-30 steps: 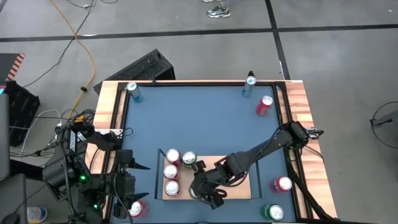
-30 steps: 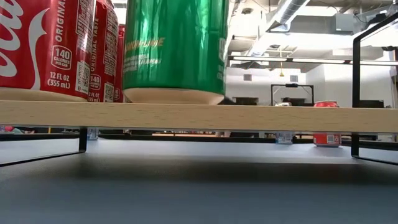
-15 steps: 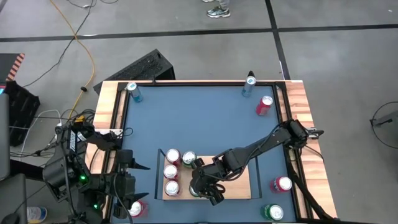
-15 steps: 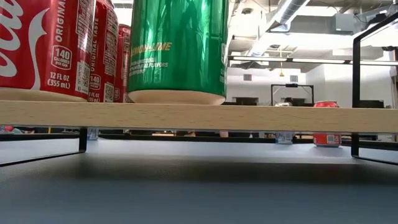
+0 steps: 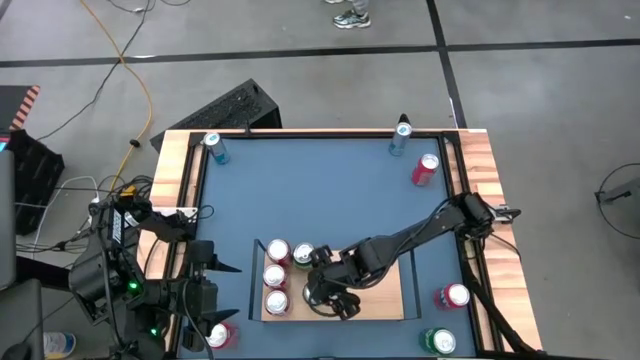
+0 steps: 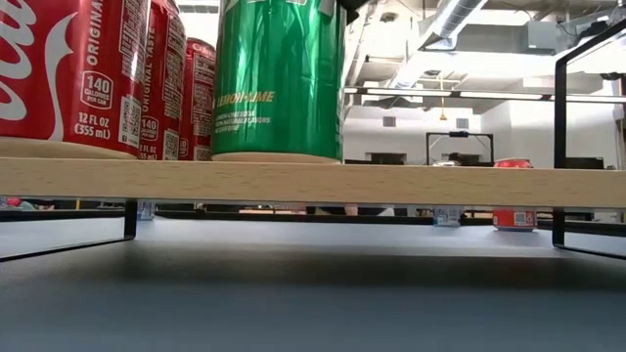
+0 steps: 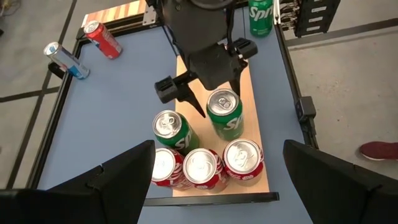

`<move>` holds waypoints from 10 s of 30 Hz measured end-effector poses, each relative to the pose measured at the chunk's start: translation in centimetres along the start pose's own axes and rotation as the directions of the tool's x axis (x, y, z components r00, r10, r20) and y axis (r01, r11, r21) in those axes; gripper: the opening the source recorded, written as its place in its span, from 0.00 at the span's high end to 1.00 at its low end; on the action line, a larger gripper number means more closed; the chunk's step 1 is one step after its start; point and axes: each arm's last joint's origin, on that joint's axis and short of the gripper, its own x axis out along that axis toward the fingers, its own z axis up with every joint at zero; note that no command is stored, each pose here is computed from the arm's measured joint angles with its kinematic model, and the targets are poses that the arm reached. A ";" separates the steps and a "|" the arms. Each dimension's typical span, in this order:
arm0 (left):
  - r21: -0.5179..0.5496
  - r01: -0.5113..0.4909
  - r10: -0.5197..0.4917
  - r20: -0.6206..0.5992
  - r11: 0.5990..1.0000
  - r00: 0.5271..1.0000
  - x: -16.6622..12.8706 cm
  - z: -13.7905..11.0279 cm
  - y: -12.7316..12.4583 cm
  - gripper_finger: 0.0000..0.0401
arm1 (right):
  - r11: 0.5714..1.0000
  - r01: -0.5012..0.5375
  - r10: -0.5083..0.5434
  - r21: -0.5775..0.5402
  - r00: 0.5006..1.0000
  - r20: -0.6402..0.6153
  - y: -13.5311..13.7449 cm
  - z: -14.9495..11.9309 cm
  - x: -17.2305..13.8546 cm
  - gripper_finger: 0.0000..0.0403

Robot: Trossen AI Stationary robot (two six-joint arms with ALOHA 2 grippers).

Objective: Place canned beverage on shelf
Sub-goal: Put the left green soda can on the shelf aligned with the other green soda can, then adjust the soda cans on the shelf, then put the green soda can on the shelf aligned with the other green soda can

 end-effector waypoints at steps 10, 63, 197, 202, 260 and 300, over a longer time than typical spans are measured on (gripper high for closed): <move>0.000 -0.001 0.001 0.001 1.000 1.000 0.0 0.0 0.0 0.15 | 0.983 -0.003 0.015 0.183 0.998 -0.065 0.6 -0.3 -0.5 0.17; -0.099 -0.152 0.167 0.168 0.983 0.971 -1.0 -1.6 -1.6 0.15 | 0.630 0.285 -0.498 0.722 0.862 0.093 12.2 0.7 -0.8 0.97; -0.064 -0.139 0.148 0.172 0.988 0.974 -1.4 -1.9 -2.0 0.15 | 0.750 0.418 -0.529 0.513 0.844 0.086 5.0 3.6 -5.6 1.00; -0.064 -0.131 0.140 0.174 0.989 0.975 -1.6 -2.0 -2.1 0.15 | 0.832 0.297 -0.456 0.469 0.847 0.272 8.6 5.2 -6.6 1.00; -0.048 -0.071 0.078 0.167 0.996 0.983 -2.6 -2.7 -2.9 0.15 | 0.778 0.148 -0.427 0.610 0.838 0.341 7.2 4.8 3.8 1.00; -0.095 -0.060 0.075 0.165 0.994 0.983 -2.6 -2.7 -2.9 0.15 | 0.842 0.041 -0.245 0.538 0.917 0.315 7.3 4.3 -3.7 1.00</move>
